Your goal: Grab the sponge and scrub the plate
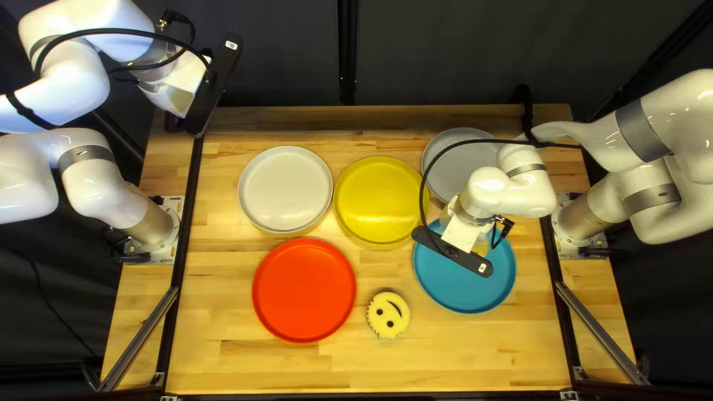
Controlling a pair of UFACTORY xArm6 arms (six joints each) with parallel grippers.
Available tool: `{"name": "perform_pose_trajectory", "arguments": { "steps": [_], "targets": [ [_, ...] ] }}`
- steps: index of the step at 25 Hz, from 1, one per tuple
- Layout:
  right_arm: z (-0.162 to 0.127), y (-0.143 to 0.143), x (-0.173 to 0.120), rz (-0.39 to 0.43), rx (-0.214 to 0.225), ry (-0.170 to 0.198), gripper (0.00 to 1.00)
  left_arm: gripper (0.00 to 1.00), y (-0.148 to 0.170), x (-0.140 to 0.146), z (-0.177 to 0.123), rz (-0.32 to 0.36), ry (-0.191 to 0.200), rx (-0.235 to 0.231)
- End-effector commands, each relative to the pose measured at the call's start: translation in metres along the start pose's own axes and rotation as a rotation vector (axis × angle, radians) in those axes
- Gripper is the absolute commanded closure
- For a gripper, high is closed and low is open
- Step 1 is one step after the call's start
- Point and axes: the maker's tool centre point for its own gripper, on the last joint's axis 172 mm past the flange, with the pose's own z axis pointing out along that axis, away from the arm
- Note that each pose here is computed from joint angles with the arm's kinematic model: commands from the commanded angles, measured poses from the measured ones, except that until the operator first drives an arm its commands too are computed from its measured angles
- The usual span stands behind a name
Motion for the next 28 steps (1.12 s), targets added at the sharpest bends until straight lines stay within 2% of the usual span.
{"name": "perform_pose_trajectory", "arguments": {
  "steps": [1,3,8,14,17,21,28],
  "targets": [
    [0.0,-0.012,-0.002,0.01,0.018,-0.005,1.0,0.0,0.0,0.0,0.0,0.0,0.0,0.0],
    [0.0,-0.011,0.0,0.011,0.019,-0.006,1.0,0.0,0.0,0.0,0.0,0.0,0.0,0.0],
    [-0.003,0.018,0.015,-0.006,0.002,-0.006,1.0,0.0,0.0,0.0,0.0,0.0,0.0,0.0],
    [-0.009,0.048,0.036,-0.035,-0.036,-0.006,1.0,0.0,0.0,0.0,0.0,0.0,0.0,0.0],
    [-0.013,0.053,0.051,-0.055,-0.057,-0.01,1.0,0.0,0.0,0.0,0.0,0.0,0.0,0.0],
    [-0.011,0.044,0.058,-0.071,-0.063,-0.014,1.0,0.0,0.0,0.0,0.0,0.0,0.0,0.0],
    [-0.003,-0.004,0.061,-0.086,-0.034,-0.009,1.0,0.0,0.0,0.0,0.0,0.0,0.0,0.0]
  ]
}}
